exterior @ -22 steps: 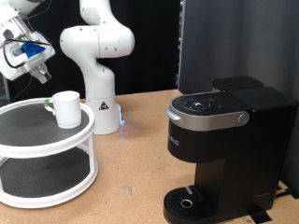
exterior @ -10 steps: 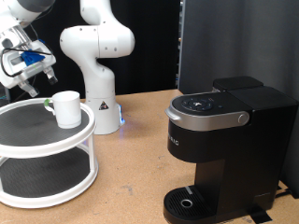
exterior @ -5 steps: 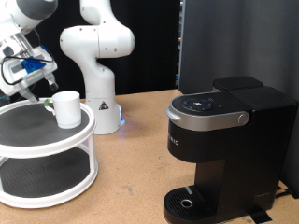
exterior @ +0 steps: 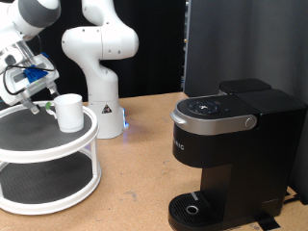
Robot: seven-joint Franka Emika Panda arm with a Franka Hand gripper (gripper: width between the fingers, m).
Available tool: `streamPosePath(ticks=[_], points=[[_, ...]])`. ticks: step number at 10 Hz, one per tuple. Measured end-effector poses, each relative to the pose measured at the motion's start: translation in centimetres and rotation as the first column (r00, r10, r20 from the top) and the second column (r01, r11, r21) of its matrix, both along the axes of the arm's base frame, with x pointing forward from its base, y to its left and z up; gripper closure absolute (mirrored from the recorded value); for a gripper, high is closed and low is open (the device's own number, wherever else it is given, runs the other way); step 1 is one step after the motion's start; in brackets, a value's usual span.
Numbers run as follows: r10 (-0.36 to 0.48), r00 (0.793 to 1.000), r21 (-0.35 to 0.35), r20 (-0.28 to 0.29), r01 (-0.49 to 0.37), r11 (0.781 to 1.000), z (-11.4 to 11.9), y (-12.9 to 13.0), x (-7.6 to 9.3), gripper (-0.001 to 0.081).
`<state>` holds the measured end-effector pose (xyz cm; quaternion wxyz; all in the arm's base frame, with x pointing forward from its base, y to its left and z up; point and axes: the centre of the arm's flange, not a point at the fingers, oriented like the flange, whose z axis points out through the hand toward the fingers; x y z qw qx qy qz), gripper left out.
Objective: Make a cup of coffee with the keurig machine
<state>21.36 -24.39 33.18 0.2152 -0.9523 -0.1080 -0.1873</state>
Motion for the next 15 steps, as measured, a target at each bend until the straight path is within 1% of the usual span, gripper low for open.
streamPosePath(ticks=[5, 6, 7, 10, 11, 12, 15], points=[[0.027, 1.000, 0.013, 0.005, -0.027, 1.000, -0.34, 0.59, 0.61, 0.0001], [0.029, 1.000, 0.014, 0.006, -0.029, 0.999, -0.35, 0.66, 0.67, 0.0144], [0.028, 1.000, 0.016, 0.006, -0.029, 0.999, -0.37, 0.71, 0.69, 0.0144], [0.017, 1.000, 0.019, 0.004, -0.017, 1.000, -0.40, 0.83, 0.79, 0.0581], [0.008, 1.000, 0.018, 0.004, -0.008, 1.000, -0.43, 0.88, 0.87, 0.0581], [0.003, 1.000, 0.017, 0.005, -0.003, 1.000, -0.47, 0.95, 0.93, 0.0735], [0.001, 1.000, 0.016, 0.005, -0.001, 1.000, -0.53, 1.04, 0.97, 0.0734]])
